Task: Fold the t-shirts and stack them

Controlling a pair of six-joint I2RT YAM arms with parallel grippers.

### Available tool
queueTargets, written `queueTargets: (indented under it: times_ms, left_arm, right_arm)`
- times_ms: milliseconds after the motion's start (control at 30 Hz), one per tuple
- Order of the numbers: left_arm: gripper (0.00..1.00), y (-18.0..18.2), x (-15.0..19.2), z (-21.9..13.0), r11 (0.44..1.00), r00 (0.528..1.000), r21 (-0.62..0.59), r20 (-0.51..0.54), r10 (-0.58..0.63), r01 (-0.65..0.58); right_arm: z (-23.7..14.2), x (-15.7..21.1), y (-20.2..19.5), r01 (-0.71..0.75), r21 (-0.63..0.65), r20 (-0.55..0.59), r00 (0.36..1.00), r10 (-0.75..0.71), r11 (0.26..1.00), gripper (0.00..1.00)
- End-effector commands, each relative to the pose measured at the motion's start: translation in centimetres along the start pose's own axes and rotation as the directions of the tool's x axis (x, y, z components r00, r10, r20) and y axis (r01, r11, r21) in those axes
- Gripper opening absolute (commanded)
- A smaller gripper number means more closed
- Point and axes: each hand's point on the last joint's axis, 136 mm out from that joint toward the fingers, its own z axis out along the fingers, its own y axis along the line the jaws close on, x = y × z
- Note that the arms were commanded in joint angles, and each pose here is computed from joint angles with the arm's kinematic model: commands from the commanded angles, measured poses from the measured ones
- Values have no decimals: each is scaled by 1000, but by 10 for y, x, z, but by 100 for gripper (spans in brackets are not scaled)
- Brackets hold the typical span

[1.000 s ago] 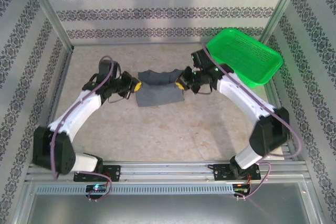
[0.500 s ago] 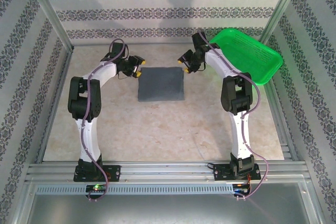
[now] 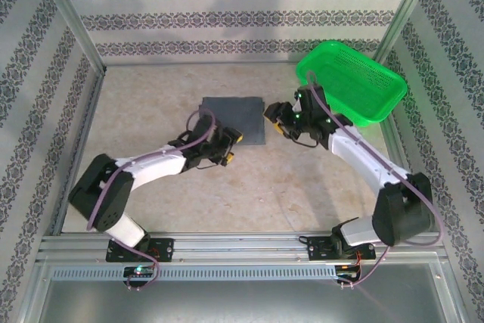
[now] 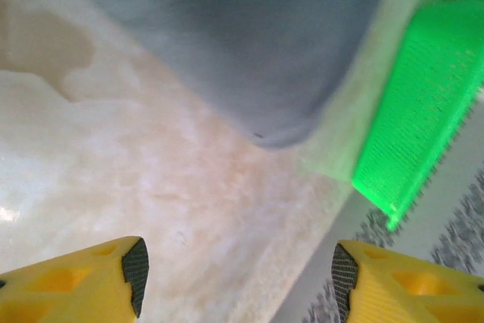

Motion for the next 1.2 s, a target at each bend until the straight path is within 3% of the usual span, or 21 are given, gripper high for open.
queueTargets:
  times_ms: [0,233,333,600,867,1167]
  left_arm:
    - [67,-34,-23,18,967,975,209,134,-178,148]
    - [65,-34,-38,62,942,951,276,186,-248,192]
    - [56,-30,-43,78,933,941,283,188,-280,221]
    - [1,-16,-71,91,927,914,259,232,-332,271]
    - [0,-6,-168,36,937,898,255,311,-312,237]
    - [0,34,-308,-40,981,956,175,260,-132,88]
  right_arm:
    - [-12,13,1,2,-61,5,1000,-1,998,56]
    - [-33,28,-21,-18,-45,12,1000,19,999,56]
    - [-37,31,-24,-23,-41,2,1000,23,999,56]
    - [-43,26,-24,-38,-39,18,999,39,999,55]
    - [-42,22,-17,-30,-37,21,999,31,999,54]
    - [-29,21,-11,-14,-35,-1,1000,14,999,54]
